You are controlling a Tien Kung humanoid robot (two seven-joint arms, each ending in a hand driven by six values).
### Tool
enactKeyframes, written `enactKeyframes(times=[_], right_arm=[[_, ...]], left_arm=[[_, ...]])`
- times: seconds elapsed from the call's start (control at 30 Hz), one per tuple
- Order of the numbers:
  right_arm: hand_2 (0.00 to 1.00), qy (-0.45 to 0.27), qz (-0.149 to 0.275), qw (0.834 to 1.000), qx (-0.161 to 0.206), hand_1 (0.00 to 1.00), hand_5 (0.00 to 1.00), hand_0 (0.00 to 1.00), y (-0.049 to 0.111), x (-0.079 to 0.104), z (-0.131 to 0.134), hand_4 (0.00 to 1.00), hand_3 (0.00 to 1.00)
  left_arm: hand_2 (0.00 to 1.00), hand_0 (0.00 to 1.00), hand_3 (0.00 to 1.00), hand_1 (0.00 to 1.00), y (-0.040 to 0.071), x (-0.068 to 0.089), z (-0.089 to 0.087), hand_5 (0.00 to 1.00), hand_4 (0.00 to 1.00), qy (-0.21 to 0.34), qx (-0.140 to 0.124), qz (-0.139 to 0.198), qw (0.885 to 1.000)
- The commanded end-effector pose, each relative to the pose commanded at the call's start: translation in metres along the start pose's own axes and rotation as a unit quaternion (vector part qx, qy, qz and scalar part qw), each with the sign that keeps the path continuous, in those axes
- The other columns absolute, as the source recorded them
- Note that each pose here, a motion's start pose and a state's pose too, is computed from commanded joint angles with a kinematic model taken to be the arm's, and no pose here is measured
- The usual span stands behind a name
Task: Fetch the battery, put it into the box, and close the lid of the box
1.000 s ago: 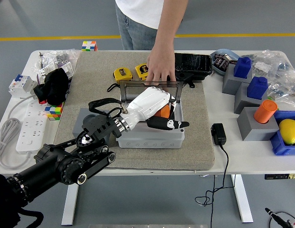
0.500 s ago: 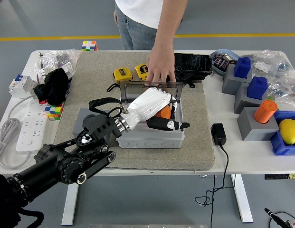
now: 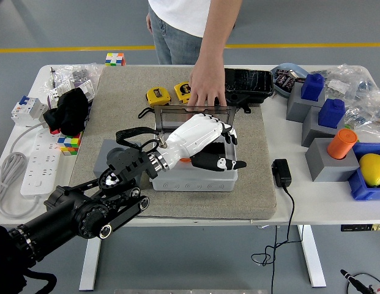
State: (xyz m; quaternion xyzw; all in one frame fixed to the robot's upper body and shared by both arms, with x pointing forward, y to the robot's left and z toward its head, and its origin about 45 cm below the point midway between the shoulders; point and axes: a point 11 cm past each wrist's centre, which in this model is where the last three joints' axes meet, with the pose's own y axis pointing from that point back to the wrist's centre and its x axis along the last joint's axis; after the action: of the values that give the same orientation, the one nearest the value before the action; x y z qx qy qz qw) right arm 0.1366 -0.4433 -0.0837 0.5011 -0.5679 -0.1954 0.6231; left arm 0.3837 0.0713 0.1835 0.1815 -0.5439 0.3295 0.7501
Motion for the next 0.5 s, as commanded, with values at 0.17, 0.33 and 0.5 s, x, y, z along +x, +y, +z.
enactKeyframes(times=[0.17,0.33,0.5], right_arm=[[0.788,0.0,0.001,1.0,0.001,0.815,0.998,0.871,-0.0001,0.0006,-0.0008,0.998,0.839],[0.787,-0.001,0.001,1.0,0.001,0.815,0.998,0.869,-0.0001,0.0011,-0.0008,0.998,0.838],[0.784,-0.003,0.001,1.0,0.001,0.815,0.998,0.866,-0.0001,0.0008,-0.0009,0.998,0.837]], left_arm=[[0.594,0.673,0.578,0.648,-0.0003,0.0001,-0.0017,0.998,0.974,-0.002,0.003,-0.004,1.0],[0.664,0.746,0.635,0.713,0.0012,-0.004,-0.0045,0.998,0.998,0.007,0.009,-0.026,1.0],[0.735,0.9,0.701,0.798,0.0075,-0.0065,-0.0032,0.998,0.998,0.066,0.027,-0.061,0.996]])
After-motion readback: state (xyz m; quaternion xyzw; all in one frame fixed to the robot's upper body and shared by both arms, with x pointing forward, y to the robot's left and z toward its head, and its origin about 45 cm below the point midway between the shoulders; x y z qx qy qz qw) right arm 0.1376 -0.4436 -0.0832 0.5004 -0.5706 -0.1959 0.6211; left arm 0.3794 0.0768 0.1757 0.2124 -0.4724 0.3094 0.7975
